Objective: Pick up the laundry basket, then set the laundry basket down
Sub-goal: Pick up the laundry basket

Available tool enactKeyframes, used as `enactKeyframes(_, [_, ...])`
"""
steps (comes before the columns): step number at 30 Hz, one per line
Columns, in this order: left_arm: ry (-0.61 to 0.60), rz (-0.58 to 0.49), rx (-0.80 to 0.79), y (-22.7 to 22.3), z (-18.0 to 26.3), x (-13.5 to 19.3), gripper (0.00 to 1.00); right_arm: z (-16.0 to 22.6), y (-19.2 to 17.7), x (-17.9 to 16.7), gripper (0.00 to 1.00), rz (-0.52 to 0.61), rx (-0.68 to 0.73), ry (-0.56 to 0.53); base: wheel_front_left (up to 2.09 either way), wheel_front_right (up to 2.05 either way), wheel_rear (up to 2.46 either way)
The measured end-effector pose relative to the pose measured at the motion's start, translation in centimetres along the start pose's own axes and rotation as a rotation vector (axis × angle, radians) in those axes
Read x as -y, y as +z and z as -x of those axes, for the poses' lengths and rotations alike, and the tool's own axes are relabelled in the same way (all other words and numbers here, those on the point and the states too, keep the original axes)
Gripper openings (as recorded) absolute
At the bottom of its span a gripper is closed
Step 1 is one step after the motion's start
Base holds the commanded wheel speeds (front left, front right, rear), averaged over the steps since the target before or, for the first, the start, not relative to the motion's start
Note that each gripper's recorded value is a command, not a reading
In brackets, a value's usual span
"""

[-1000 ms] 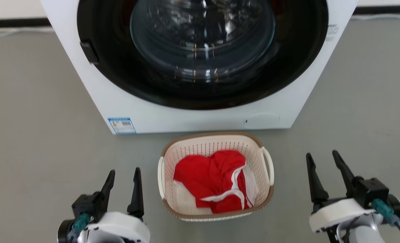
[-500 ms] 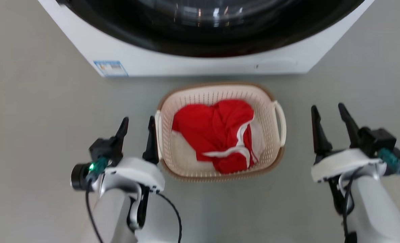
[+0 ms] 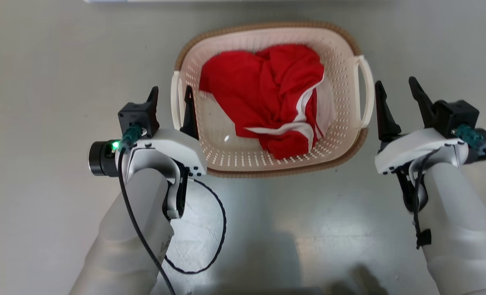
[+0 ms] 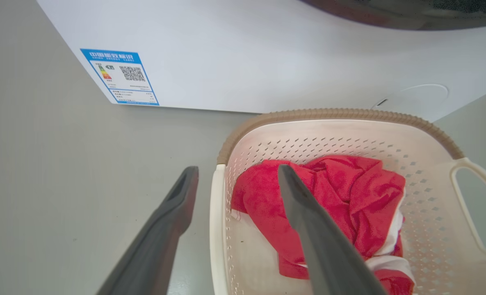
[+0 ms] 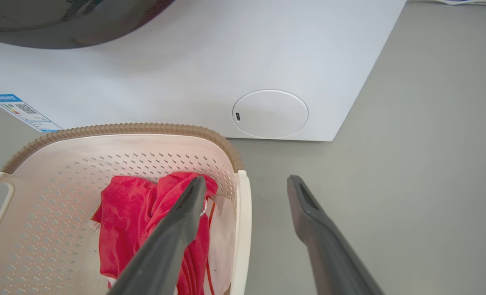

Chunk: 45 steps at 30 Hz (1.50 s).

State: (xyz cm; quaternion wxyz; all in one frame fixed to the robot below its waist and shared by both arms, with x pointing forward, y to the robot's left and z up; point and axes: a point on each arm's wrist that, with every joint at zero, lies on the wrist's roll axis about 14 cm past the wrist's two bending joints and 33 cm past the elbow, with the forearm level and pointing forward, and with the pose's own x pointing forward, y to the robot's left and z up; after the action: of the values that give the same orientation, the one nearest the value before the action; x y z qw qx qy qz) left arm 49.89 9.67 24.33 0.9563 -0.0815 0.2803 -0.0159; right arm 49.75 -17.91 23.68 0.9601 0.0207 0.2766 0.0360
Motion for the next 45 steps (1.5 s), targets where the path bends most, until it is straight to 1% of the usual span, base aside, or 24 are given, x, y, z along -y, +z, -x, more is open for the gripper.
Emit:
enactKeyframes(6, [0.034, -0.004, -0.082, -3.2, -1.7, -0.8, 1.00, -1.8, -2.4, -0.5, 1.00, 0.006, -0.051, 0.022, 0.00, 0.00, 0.00])
enactKeyframes(16, [0.020, -0.019, -0.142, -6.4, -3.3, -0.8, 1.00, -3.6, -5.7, -1.3, 1.00, 0.008, -0.114, 0.050, 0.00, 0.00, 0.00])
enactKeyframes(21, [0.025, -0.028, -0.172, -8.0, -3.9, -0.8, 1.00, -4.1, -7.7, -1.4, 1.00, -0.013, -0.156, 0.047, 0.00, 0.00, 0.00])
enactKeyframes(33, [0.010, -0.041, -0.203, -9.4, -4.1, -0.1, 1.00, -4.0, -9.3, -1.4, 1.00, -0.035, -0.199, 0.038, 0.00, 0.00, 0.00])
enactKeyframes(45, [0.024, -0.050, -0.238, -10.2, -3.6, -0.2, 1.00, -3.7, -9.1, -1.3, 1.00, -0.037, -0.201, 0.035, 0.00, 0.00, 0.00])
